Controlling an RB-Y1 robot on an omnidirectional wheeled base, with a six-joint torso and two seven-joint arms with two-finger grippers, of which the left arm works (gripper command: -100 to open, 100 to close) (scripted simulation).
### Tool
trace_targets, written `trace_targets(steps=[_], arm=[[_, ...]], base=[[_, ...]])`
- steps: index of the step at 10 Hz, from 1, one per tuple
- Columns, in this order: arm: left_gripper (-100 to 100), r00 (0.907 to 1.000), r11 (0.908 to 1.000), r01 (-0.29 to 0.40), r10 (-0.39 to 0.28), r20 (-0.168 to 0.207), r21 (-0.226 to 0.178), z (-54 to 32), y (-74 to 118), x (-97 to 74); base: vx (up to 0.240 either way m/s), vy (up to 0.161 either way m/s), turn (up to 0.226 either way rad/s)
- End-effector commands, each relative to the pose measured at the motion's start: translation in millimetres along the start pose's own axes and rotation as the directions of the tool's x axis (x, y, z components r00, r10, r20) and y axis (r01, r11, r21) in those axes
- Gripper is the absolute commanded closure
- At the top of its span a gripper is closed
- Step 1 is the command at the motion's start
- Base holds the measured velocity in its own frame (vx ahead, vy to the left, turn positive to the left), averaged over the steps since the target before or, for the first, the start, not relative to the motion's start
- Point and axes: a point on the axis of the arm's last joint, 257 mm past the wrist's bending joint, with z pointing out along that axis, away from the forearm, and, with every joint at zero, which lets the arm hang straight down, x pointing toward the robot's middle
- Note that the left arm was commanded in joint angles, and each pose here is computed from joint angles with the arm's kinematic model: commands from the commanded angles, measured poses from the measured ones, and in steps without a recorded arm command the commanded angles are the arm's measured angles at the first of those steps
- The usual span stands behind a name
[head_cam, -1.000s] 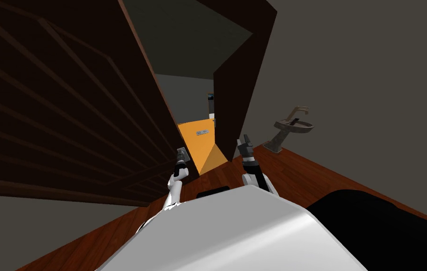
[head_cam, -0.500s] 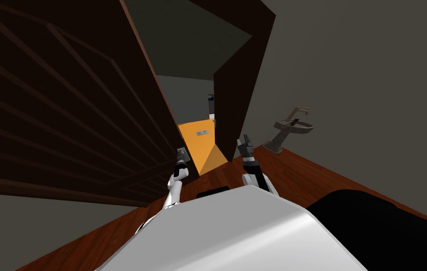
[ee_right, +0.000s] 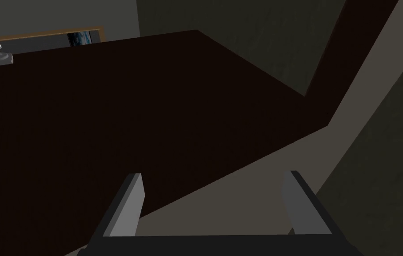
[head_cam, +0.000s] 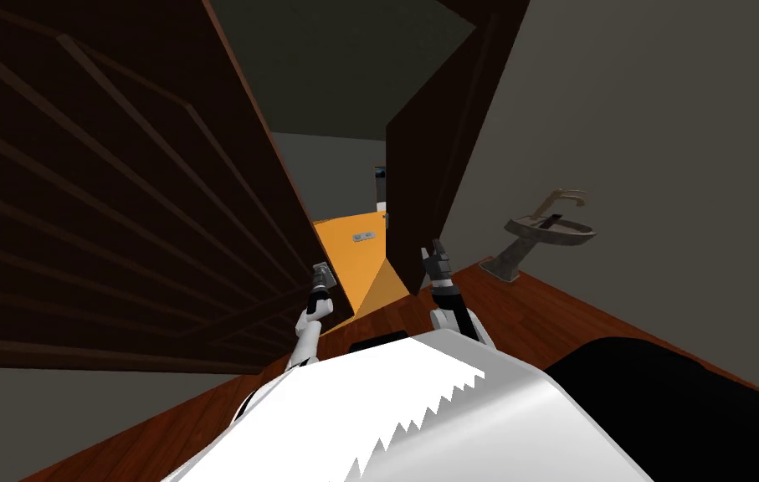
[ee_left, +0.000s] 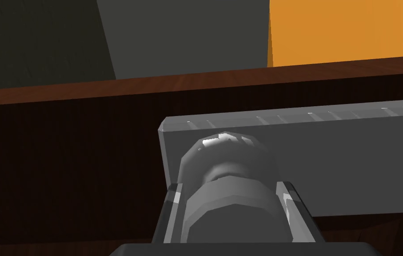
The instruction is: Push the door open
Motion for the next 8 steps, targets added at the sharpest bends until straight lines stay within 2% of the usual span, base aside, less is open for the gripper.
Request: trace_targets(steps=[1, 8], arm=[[100, 0.9999, 0.9998, -0.011, 0.011, 0.011, 0.016, 4.1, -7.4, -11.0], [100, 0.9996, 0.9997, -0.018, 0.017, 0.022, 0.018, 13.4, -8.7, -25.1]], base=[[0.185, -0.024, 0.103], [0.192, -0.060, 0.162]])
